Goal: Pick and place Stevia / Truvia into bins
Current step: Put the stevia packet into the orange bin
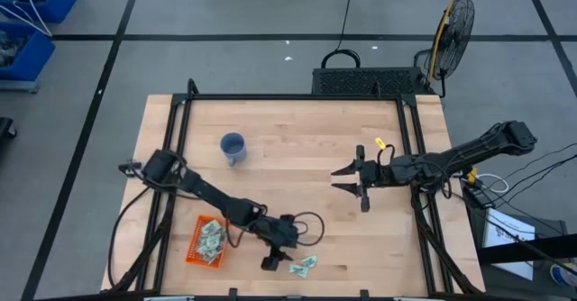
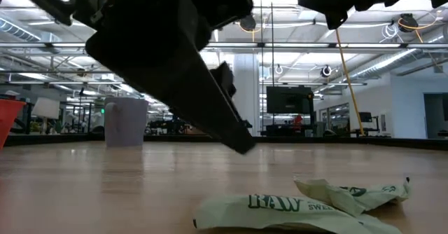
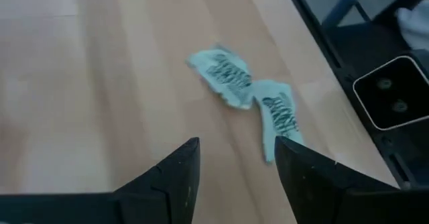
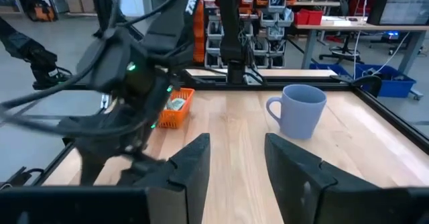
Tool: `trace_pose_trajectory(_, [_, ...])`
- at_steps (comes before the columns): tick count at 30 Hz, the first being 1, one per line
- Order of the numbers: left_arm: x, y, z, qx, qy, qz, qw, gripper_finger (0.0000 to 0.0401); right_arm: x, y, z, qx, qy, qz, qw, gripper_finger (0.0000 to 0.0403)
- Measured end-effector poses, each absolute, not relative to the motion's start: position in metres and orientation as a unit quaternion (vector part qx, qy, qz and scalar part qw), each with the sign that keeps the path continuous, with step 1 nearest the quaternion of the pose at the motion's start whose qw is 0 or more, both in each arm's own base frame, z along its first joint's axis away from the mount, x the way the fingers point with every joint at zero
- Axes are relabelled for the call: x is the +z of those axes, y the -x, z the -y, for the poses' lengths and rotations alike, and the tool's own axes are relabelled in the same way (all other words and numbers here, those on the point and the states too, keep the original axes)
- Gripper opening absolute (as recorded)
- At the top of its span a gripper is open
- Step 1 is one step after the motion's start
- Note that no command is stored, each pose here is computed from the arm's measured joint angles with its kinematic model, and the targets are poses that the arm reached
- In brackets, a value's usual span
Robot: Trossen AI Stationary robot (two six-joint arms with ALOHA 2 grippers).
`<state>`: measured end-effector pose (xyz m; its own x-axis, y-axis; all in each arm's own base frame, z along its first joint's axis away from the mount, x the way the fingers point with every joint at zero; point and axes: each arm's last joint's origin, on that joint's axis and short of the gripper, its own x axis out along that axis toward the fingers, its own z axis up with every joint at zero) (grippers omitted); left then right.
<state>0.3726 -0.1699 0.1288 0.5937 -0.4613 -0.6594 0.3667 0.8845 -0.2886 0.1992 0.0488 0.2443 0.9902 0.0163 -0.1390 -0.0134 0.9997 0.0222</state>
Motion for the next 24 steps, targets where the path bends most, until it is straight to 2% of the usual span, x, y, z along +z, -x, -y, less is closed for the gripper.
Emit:
trace_pose_trajectory(14, [0.097, -0.37, 0.214, -0.271, 0.045, -0.369, 0.888, 0.0198, 0.243, -0.199, -0.049, 0.007, -0.016, -0.077, 0.997, 0.0134])
trace_pose_trajectory(24, [0.094, -0.372, 0.211, -0.272, 0.052, -0.382, 0.882, 0.0198, 0.244, -0.199, -0.049, 0.008, -0.012, -0.072, 0.997, 0.0134])
